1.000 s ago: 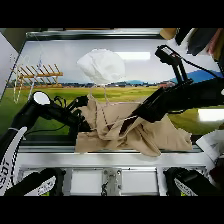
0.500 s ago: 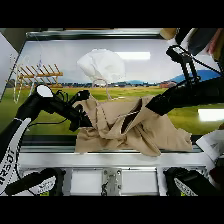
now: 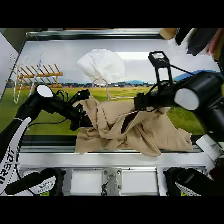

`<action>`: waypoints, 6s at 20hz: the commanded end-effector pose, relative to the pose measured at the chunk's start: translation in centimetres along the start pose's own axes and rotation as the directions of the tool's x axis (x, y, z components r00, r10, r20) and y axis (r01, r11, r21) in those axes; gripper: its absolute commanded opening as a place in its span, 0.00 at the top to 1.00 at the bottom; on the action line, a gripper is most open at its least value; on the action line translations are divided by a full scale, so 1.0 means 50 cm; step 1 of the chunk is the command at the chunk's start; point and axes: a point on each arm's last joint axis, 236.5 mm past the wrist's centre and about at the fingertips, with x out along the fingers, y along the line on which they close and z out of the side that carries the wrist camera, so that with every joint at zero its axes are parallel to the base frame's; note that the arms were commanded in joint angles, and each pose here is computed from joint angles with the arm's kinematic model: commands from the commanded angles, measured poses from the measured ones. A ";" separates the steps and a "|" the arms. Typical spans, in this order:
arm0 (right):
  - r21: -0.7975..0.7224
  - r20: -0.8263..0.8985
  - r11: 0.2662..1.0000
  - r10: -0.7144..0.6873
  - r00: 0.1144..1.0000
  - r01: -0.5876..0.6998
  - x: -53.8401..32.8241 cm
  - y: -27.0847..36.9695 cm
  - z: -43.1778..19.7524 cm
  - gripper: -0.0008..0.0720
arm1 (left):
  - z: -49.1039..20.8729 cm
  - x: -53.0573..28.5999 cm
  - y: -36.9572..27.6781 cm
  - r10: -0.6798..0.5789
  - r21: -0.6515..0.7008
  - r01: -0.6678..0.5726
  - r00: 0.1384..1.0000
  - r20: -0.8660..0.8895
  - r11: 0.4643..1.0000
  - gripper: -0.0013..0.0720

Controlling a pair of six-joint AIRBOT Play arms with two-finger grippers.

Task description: Fold the clothes and pants, and hang the long-sleeved shirts on hangers.

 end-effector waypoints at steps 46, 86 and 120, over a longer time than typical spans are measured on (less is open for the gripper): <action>-0.170 0.205 0.965 0.234 0.950 -0.201 -0.052 0.257 0.017 0.95 | 0.038 0.046 -0.006 0.018 0.166 -0.015 1.000 -0.013 0.986 0.96; -0.162 0.007 0.856 0.499 0.867 -0.491 -0.153 0.236 -0.034 0.25 | 0.034 0.046 -0.017 -0.008 0.166 0.011 1.000 -0.021 0.986 0.95; -0.661 0.096 0.523 0.770 0.631 -0.538 -0.096 -0.208 -0.072 0.25 | 0.034 0.046 -0.017 -0.007 0.166 0.011 1.000 -0.021 0.986 0.95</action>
